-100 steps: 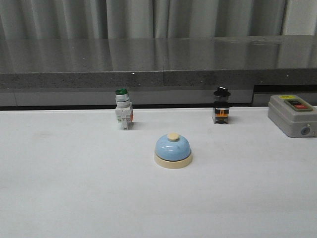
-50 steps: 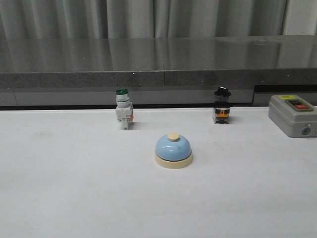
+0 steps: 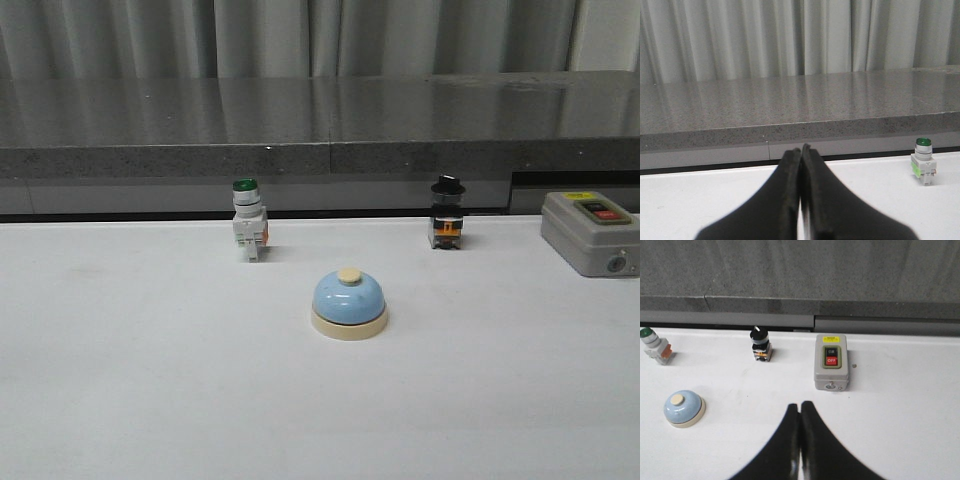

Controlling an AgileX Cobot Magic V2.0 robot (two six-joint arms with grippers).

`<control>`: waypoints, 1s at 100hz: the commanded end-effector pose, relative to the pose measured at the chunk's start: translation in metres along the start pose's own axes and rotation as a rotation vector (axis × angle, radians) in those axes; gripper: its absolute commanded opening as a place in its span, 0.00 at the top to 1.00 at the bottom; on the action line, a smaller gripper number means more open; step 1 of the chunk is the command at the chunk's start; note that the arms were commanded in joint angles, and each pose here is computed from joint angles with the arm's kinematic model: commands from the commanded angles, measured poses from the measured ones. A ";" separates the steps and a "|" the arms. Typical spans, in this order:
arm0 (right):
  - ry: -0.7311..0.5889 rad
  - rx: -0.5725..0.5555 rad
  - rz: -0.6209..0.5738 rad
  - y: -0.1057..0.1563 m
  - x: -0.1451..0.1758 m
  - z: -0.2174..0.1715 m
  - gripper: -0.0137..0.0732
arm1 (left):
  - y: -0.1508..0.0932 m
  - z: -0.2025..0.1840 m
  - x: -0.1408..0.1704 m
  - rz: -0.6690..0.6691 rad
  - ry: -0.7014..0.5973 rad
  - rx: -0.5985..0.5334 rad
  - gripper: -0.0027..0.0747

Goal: Place and press bell with both arms

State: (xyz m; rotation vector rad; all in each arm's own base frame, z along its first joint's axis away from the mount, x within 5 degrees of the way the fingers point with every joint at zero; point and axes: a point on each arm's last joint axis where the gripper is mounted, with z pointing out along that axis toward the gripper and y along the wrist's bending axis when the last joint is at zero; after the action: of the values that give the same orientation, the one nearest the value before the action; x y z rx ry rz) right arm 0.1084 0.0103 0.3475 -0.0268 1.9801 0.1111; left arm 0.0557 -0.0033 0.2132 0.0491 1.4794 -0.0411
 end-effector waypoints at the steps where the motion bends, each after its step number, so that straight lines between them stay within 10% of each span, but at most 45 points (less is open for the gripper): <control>1: -0.026 -0.023 0.031 0.003 -0.025 0.008 0.91 | 0.000 -0.002 0.005 -0.009 -0.069 -0.001 0.99; 31: 0.109 -0.074 0.121 0.009 -0.024 0.047 0.91 | 0.000 -0.002 0.005 -0.009 -0.069 -0.001 0.99; 100: 0.505 -0.325 -0.132 0.107 -0.029 0.181 0.91 | 0.000 -0.002 0.005 -0.009 -0.069 -0.001 0.99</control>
State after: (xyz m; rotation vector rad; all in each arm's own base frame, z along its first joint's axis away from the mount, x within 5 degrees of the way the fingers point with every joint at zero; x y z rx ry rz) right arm 0.2655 0.1193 0.2937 -0.4065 2.5180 0.3430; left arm 0.0557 -0.0033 0.2132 0.0491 1.4794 -0.0411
